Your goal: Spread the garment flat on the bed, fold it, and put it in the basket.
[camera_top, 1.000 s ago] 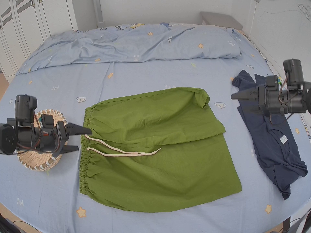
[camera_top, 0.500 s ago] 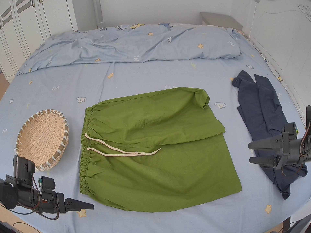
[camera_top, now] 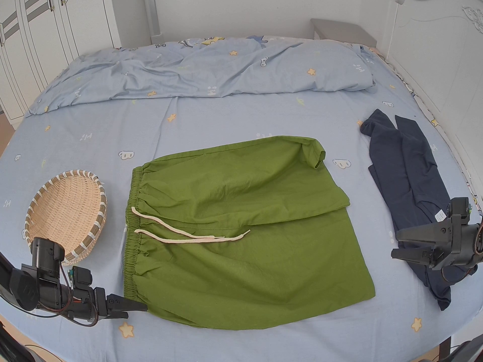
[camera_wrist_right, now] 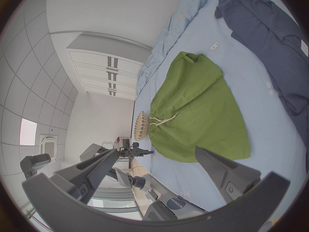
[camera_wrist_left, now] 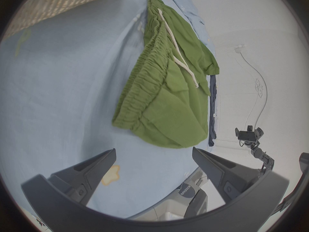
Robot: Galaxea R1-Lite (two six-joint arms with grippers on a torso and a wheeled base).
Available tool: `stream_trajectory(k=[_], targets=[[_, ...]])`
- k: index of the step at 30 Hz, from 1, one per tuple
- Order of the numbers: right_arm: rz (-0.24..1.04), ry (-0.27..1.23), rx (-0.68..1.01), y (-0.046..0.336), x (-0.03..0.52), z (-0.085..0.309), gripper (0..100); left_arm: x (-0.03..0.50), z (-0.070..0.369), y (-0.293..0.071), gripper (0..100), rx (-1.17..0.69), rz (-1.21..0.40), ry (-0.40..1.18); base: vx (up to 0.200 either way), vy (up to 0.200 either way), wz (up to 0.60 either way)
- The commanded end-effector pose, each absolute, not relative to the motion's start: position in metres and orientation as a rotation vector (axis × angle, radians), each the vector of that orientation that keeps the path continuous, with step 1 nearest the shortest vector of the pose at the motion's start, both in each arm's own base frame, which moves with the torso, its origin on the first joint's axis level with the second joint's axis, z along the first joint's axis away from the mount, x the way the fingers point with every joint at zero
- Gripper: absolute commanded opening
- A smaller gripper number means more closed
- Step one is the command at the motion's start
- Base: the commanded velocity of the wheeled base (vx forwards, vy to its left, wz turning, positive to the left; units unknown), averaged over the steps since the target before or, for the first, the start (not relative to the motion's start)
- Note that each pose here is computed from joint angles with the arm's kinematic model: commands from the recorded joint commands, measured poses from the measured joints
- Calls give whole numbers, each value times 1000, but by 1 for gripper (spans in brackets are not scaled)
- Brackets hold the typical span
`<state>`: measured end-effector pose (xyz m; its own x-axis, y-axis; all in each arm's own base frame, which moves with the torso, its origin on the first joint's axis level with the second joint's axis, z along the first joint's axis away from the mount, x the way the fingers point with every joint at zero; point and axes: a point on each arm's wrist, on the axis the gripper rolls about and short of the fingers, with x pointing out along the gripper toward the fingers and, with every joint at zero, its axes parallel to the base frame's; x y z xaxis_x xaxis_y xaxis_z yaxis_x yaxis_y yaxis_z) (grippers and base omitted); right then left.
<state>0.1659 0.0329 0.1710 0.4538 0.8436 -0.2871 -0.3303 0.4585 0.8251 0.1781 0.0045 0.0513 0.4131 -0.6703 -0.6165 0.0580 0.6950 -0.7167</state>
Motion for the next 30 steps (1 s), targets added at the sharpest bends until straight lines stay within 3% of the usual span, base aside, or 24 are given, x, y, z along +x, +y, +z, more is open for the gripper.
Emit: stream_trajectory(k=[1, 20, 21, 30], targets=[[827, 765, 767, 33, 162, 172, 100, 198, 37, 6, 100, -694, -498, 1098, 0, 0, 0], [833, 758, 768, 32, 160, 174, 100, 222, 38, 10, 100, -659, -512, 1005, 0, 0, 0], [833, 758, 768, 32, 160, 174, 100, 221, 38, 11, 0, -662, -509, 1006, 0, 0, 0], [832, 762, 770, 32, 160, 173, 100, 216, 37, 12, 0, -668, -501, 1011, 0, 0, 0]])
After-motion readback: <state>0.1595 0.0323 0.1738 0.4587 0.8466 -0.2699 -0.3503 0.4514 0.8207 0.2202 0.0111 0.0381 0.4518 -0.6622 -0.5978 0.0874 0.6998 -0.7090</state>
